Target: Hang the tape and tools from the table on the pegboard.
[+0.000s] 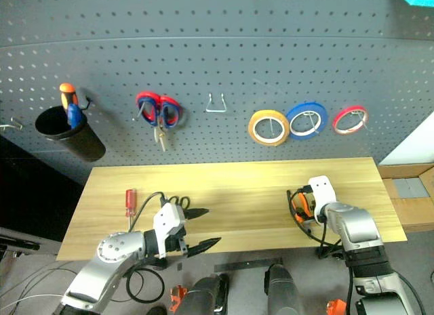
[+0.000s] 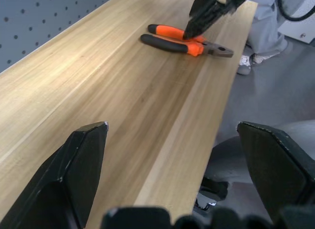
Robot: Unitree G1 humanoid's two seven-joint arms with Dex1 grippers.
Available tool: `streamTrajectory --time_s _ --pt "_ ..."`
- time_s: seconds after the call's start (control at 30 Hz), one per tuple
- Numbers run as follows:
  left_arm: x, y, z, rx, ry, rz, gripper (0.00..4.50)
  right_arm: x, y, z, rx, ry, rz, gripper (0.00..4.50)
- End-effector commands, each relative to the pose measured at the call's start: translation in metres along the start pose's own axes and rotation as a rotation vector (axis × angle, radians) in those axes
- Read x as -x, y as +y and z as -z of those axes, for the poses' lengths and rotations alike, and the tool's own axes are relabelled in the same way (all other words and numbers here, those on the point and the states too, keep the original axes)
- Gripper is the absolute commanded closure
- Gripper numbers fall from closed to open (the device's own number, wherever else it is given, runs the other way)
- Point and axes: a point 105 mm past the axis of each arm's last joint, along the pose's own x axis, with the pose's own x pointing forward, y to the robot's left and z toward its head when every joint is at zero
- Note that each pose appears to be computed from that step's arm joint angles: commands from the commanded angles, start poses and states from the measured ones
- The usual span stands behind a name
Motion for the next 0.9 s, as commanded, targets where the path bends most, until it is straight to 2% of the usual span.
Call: streamTrajectory --time_s 0.03,0.17,0.33,0.47,0.6,0.73,0.83,0.9 --pt "0.006 0.0 -0.01 -0.018 -0.024 -0.015 0.0 0.001 0.001 -0.004 -0.012 -0.027 -0.016 0.03" --pt "0.009 0.0 -0.01 -0.023 -0.014 -0.021 0.0 -0.002 -0.001 -0.001 -0.014 -0.005 -0.012 0.03" --pt "0.005 0.001 -0.015 -0.025 -0.025 -0.021 0.0 -0.015 0.013 0.008 -0.021 0.054 -0.046 0.03" --pt "0.004 0.001 -0.02 -0.037 -0.031 -0.018 0.0 -0.022 0.025 0.014 -0.018 0.059 -0.083 0.9" --pt "0.008 0.004 -0.024 -0.039 -0.034 -0.027 0.0 -0.019 0.023 0.018 -0.006 0.08 -0.076 2.18" --pt "0.011 0.006 -0.029 -0.048 -0.044 -0.021 0.0 -0.007 0.015 0.015 0.097 0.085 -0.062 2.24" --pt "0.017 0.018 -0.047 -0.028 -0.132 -0.093 0.0 0.03 0.06 -0.022 0.278 -0.135 -0.346 2.24" --pt "0.027 0.031 -0.062 -0.019 -0.208 -0.179 0.0 0.076 0.101 -0.05 0.357 -0.322 -0.609 2.24"
